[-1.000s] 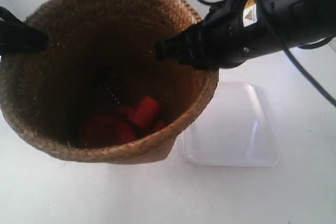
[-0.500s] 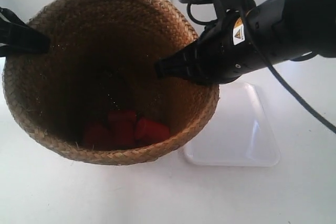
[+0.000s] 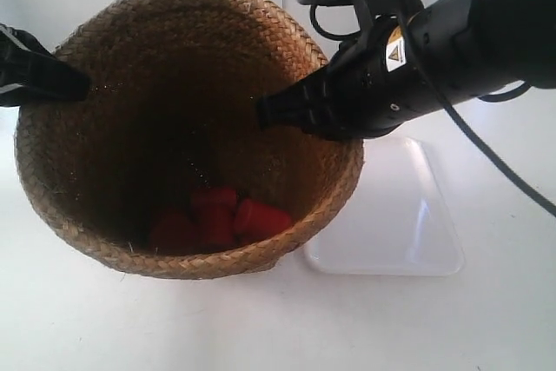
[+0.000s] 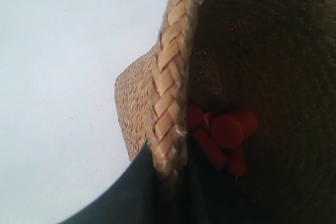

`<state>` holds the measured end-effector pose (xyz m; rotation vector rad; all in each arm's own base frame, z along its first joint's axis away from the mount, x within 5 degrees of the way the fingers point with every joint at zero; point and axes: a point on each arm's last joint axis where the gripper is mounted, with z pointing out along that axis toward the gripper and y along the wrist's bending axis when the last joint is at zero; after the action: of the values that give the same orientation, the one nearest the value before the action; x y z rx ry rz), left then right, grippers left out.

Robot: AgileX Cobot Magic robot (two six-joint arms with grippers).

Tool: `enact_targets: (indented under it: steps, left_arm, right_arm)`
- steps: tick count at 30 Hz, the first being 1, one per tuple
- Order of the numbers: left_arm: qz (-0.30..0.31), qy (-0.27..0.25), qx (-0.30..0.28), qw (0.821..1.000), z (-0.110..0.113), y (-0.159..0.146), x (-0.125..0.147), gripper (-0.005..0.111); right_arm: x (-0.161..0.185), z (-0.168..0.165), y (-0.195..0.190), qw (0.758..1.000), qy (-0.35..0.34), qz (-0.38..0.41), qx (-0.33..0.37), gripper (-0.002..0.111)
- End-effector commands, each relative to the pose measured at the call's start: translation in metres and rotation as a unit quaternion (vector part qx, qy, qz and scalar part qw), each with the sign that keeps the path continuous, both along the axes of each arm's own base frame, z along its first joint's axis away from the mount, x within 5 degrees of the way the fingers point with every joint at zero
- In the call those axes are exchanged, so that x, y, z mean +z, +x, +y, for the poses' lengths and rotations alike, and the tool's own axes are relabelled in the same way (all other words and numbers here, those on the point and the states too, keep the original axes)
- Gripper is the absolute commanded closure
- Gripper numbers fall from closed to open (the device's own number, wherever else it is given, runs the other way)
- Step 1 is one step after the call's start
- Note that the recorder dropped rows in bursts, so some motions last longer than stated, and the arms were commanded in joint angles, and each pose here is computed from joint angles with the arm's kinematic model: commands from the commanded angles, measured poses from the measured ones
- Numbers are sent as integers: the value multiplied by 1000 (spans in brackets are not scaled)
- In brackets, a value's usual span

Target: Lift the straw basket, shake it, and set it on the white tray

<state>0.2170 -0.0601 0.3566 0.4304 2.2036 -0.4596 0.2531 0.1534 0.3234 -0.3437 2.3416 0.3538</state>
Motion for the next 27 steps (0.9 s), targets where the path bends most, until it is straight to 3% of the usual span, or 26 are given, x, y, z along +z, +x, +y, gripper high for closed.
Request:
enact_targets:
  steps: [1, 3, 4, 5, 8, 14, 27]
  left_arm:
    - [-60, -27, -49, 997, -6, -29, 51, 107]
    - [-127, -28, -86, 988, -8, -53, 80, 107]
    - [-146, -15, -83, 986, -7, -54, 78, 107]
    - [-133, -3, -62, 989, -5, -44, 61, 107]
    - [-15, -5, -5, 1000, 2, -23, 11, 107]
    - [-78, -8, -6, 997, 4, -25, 29, 107]
    - [-46, -12, -11, 999, 2, -19, 20, 107]
  right_arm:
    - [66, -6, -21, 993, 39, -108, 28, 108]
    - [104, -12, -47, 978, 86, -184, 46, 108]
    - [100, -11, -49, 974, 84, -205, 52, 108]
    - [75, -7, -39, 979, 62, -186, 47, 108]
    - [17, -7, -13, 998, 2, -55, -7, 108]
    - [29, -3, -18, 996, 17, -83, 19, 108]
    - [7, 6, -5, 998, -10, -51, 25, 108]
